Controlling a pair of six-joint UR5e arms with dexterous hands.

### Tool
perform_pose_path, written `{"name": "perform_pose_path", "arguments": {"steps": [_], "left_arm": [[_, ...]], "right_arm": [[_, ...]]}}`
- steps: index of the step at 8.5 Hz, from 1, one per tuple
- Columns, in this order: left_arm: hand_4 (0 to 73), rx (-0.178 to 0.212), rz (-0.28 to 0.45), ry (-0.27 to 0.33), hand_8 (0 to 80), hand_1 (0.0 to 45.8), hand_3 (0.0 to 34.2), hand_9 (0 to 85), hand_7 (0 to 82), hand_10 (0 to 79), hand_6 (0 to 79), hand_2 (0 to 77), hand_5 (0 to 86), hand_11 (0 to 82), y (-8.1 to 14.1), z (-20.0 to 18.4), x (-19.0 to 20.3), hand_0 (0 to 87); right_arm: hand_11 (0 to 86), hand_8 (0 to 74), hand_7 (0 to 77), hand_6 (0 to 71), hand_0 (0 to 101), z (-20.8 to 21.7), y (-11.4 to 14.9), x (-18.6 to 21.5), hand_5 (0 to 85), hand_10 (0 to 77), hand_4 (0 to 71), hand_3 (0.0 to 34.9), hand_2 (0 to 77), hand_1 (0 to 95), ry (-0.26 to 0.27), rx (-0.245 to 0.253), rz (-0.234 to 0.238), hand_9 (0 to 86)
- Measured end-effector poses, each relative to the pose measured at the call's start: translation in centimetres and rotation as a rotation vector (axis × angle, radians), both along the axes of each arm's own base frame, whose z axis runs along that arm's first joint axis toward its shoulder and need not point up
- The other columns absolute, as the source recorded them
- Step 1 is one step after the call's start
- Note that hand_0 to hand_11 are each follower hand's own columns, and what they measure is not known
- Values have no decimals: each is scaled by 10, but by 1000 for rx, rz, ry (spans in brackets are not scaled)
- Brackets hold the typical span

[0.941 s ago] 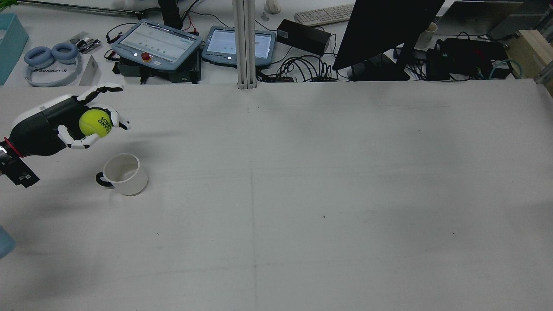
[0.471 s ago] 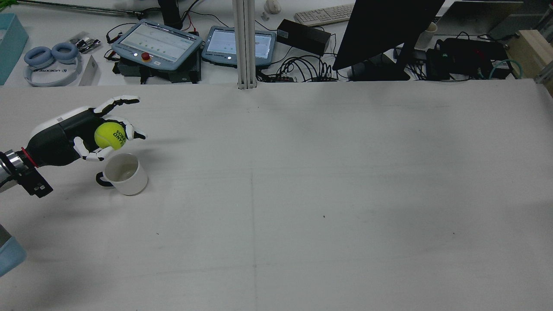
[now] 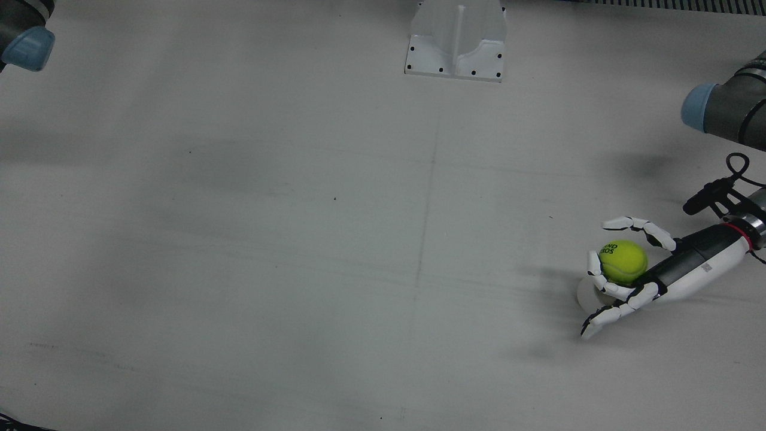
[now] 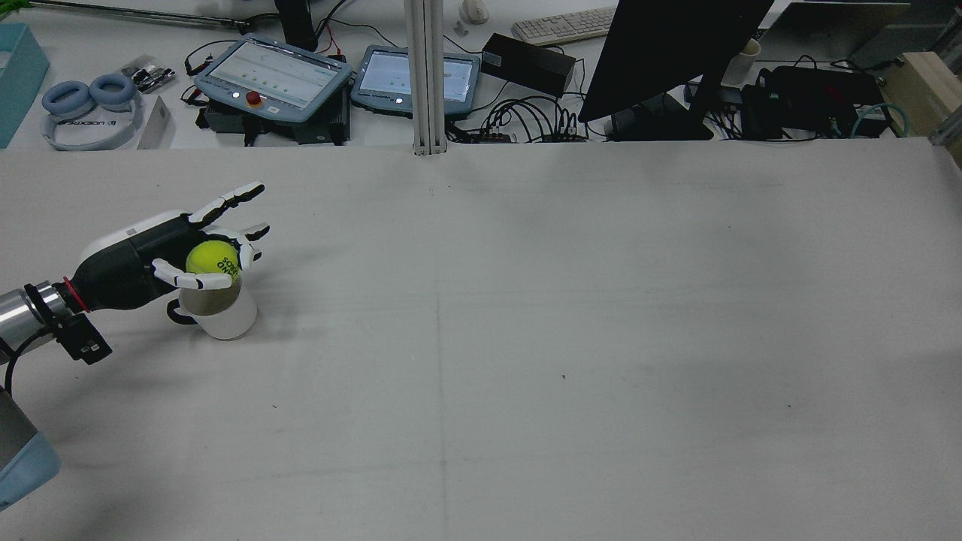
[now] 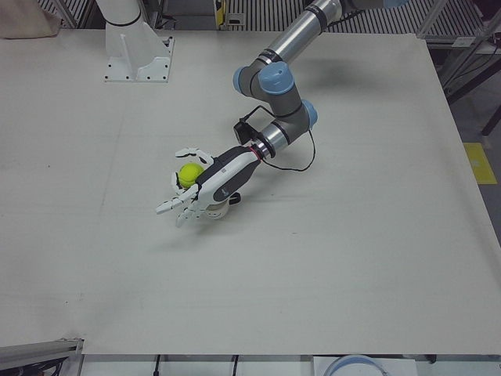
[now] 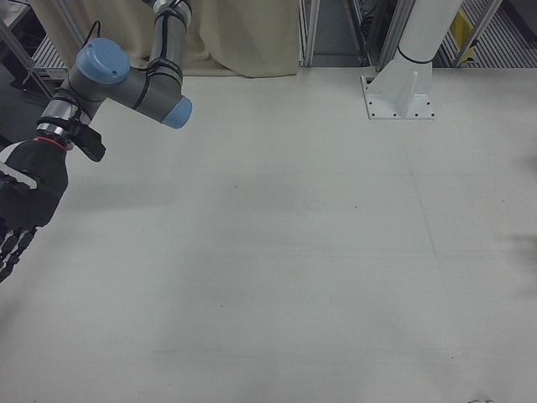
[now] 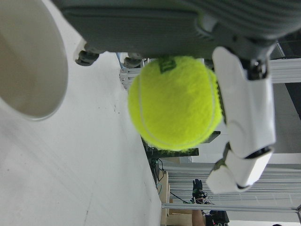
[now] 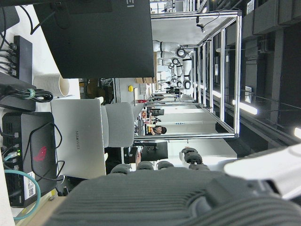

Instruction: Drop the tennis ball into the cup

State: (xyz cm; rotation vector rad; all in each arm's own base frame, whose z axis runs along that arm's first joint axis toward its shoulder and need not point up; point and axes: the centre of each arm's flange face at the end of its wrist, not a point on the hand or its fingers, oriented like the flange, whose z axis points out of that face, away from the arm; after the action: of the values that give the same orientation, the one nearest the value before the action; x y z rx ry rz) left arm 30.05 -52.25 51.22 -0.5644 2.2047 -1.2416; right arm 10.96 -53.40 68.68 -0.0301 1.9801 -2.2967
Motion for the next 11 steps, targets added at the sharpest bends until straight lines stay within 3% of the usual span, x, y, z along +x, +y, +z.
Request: {"name": "perform_pose_path", "arguments": {"steps": [1,2,3,4,5,6,7,8,9,10,11], "left_arm": [[11,-4,2,1,38,240,272,11,409,16,562,295,87,38,0,2,0,509],[11,-8,-1,2,22,240,270,11,393,16,529,316,87,49,-2,3,-2,508],[11,-13,-16,2,33,245,268,11,295,16,431,327,104,60,-7,5,-11,508],[11,-18,-44,0,33,245,268,11,295,16,431,327,104,60,-16,10,-26,508],[11,-27,-68,0,71,245,250,0,153,22,333,365,131,60,-23,18,-41,508],[11,-37,-84,2,54,240,249,5,71,38,327,360,131,60,-28,24,-53,497],[11,-43,-92,3,33,240,249,11,76,11,185,344,104,60,-31,28,-58,497],[11,-48,-108,8,44,240,250,5,82,22,240,344,104,60,-35,30,-69,497],[11,-61,-164,12,5,240,248,5,98,27,153,338,104,65,-49,34,-104,496],[11,-88,-258,5,5,240,248,5,98,27,153,338,104,65,-66,48,-161,496],[5,-134,-369,-13,49,245,264,11,49,27,333,355,125,65,-80,73,-230,496]], "right_arm": [[5,0,5,0,0,0,0,0,0,0,0,0,5,5,0,0,0,0],[5,0,0,0,0,0,0,0,0,0,0,0,5,5,0,1,0,0],[5,0,5,0,0,-1,0,0,0,0,0,0,5,5,0,1,0,0],[5,0,5,0,0,-1,0,0,0,0,0,0,5,5,0,1,0,0],[5,0,5,0,0,-1,0,0,0,0,0,0,5,5,0,1,0,0],[5,0,5,0,0,-1,0,0,0,0,0,0,5,5,0,2,0,0],[5,0,5,0,0,-1,0,0,0,0,0,0,5,5,0,2,0,0],[5,0,5,0,0,-1,0,0,0,0,0,0,5,5,0,2,0,0],[5,0,5,0,0,-1,0,0,0,0,0,0,5,5,0,2,0,0],[5,0,5,0,0,-1,0,0,0,0,0,0,5,5,0,2,0,0],[5,0,5,0,0,-1,0,0,0,0,0,0,5,5,0,2,0,0]]}}
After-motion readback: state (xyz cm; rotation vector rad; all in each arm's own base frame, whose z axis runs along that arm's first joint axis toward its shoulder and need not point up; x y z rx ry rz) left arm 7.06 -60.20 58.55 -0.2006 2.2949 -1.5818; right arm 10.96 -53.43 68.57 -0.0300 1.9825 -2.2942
